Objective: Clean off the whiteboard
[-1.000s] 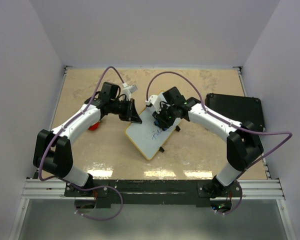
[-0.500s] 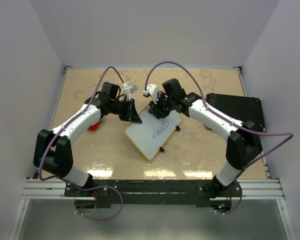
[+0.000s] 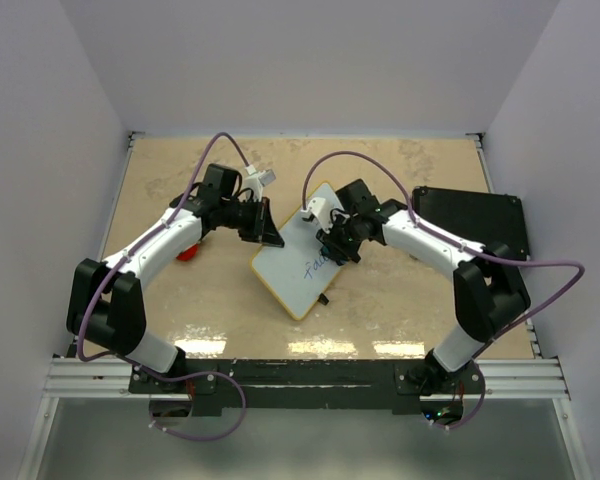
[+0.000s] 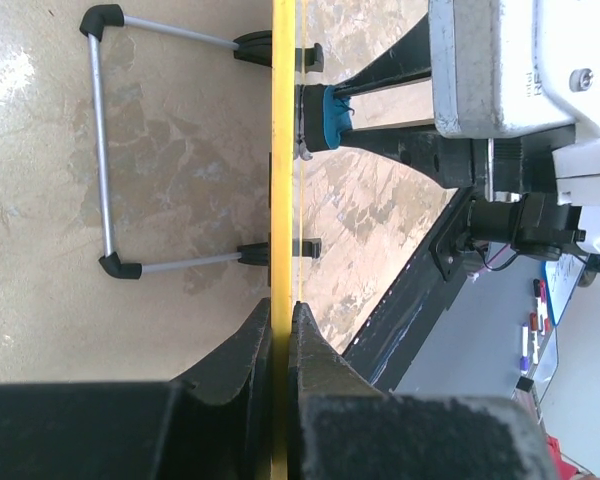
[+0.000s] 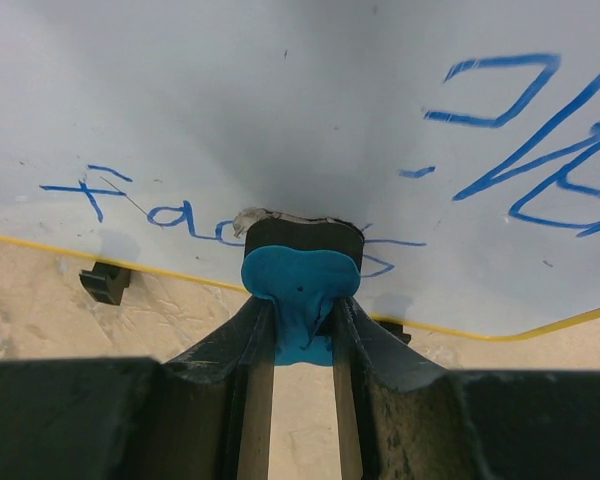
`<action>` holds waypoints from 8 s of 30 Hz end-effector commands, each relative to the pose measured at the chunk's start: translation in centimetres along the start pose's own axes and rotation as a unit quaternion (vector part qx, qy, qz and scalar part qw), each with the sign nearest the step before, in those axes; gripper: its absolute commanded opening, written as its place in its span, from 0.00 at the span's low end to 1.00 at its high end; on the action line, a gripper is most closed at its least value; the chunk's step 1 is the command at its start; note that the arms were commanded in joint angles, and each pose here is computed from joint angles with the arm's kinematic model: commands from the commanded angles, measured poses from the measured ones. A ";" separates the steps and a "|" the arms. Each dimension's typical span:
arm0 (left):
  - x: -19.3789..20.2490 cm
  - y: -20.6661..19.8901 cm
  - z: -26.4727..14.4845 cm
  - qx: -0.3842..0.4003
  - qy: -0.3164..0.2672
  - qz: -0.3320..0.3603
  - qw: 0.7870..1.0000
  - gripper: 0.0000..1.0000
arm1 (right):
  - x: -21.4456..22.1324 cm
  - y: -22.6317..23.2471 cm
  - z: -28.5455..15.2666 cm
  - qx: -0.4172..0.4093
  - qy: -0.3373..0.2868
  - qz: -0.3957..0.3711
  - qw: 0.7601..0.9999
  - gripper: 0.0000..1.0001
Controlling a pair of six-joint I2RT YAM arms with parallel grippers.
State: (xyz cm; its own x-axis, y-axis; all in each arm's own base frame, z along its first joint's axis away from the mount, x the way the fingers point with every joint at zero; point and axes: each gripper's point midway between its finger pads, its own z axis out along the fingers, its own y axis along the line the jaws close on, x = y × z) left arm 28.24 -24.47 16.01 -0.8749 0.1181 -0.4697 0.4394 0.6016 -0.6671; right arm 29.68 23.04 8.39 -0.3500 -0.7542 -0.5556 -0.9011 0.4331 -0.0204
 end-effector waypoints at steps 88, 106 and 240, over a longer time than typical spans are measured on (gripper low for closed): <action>-1.6 0.5 0.4 -0.016 -0.014 0.039 0.999 0.00 | -9.9 -8.8 -3.8 0.003 -0.101 -0.025 0.995 0.00; -1.9 0.8 0.7 -0.020 -0.014 0.032 0.999 0.00 | -1.9 -4.2 -0.8 0.003 -0.039 -0.015 0.999 0.00; -0.9 1.5 0.7 -0.032 -0.008 0.029 0.999 0.00 | -6.5 7.3 -0.4 0.017 -0.067 0.058 0.996 0.00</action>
State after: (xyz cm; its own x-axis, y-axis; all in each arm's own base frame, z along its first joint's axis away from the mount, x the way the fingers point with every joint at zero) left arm 28.85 -24.65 15.85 -0.8668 0.1425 -0.4778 0.4588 0.6033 -0.6523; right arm 22.46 27.92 7.94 -0.4534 -0.7332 -0.5069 -0.8634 0.5024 0.0456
